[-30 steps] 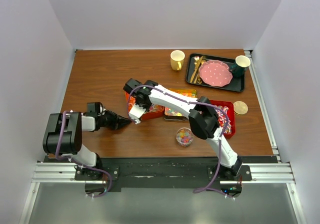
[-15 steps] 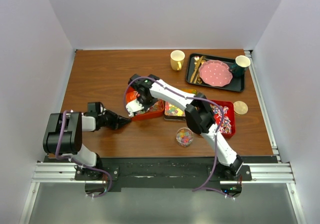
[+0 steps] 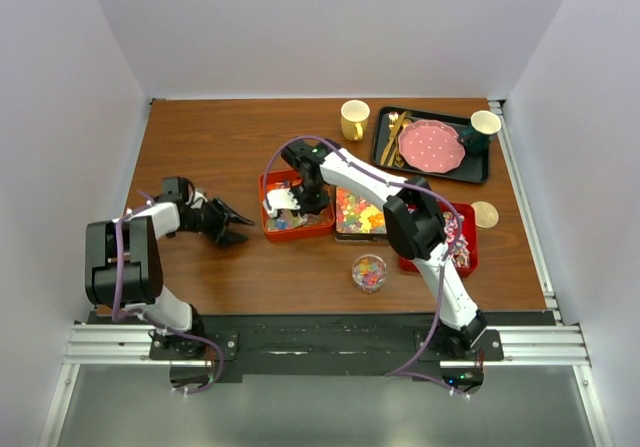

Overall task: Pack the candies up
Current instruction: Scoop the fake candies from the storage box.

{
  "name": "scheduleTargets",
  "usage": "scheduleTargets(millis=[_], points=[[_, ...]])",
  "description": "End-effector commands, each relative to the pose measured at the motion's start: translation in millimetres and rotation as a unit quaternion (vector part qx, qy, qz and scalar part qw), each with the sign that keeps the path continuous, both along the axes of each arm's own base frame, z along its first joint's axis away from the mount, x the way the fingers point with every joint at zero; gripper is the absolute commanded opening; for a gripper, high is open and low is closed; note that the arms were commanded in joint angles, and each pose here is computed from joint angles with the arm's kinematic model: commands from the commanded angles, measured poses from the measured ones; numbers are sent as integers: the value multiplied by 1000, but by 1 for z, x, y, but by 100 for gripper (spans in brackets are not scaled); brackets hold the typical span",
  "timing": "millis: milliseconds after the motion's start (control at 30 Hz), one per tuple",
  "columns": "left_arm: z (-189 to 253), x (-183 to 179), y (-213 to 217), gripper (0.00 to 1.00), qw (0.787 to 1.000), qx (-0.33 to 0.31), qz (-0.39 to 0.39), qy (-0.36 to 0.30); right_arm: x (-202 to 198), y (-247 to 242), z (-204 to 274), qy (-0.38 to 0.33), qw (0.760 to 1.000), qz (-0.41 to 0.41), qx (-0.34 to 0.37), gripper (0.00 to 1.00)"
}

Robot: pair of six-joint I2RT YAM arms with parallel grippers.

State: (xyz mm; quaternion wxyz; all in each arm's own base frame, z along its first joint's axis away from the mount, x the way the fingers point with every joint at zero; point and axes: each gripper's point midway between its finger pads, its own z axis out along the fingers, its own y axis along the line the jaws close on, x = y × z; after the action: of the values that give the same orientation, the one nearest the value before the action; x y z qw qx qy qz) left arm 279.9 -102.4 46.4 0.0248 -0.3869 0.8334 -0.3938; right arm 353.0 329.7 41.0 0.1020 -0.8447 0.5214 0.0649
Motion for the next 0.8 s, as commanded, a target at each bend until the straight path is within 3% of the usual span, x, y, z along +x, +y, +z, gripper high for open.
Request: scheduleTargets(millis=[0,233,500,767], points=[[22,-2,19,53,997,45,-49,-39,23,-20,43,-24,997,-60,36,0],[36,10,30,53,993,54,-48,-90,28,-40,43,3,993,-106,56,0],[53,17,36,57,989,45,-37,-136,39,-46,59,-18,987,-139,83,0],[55,21,37,59,988,40,-31,-146,33,-55,68,-18,980,-168,100,0]])
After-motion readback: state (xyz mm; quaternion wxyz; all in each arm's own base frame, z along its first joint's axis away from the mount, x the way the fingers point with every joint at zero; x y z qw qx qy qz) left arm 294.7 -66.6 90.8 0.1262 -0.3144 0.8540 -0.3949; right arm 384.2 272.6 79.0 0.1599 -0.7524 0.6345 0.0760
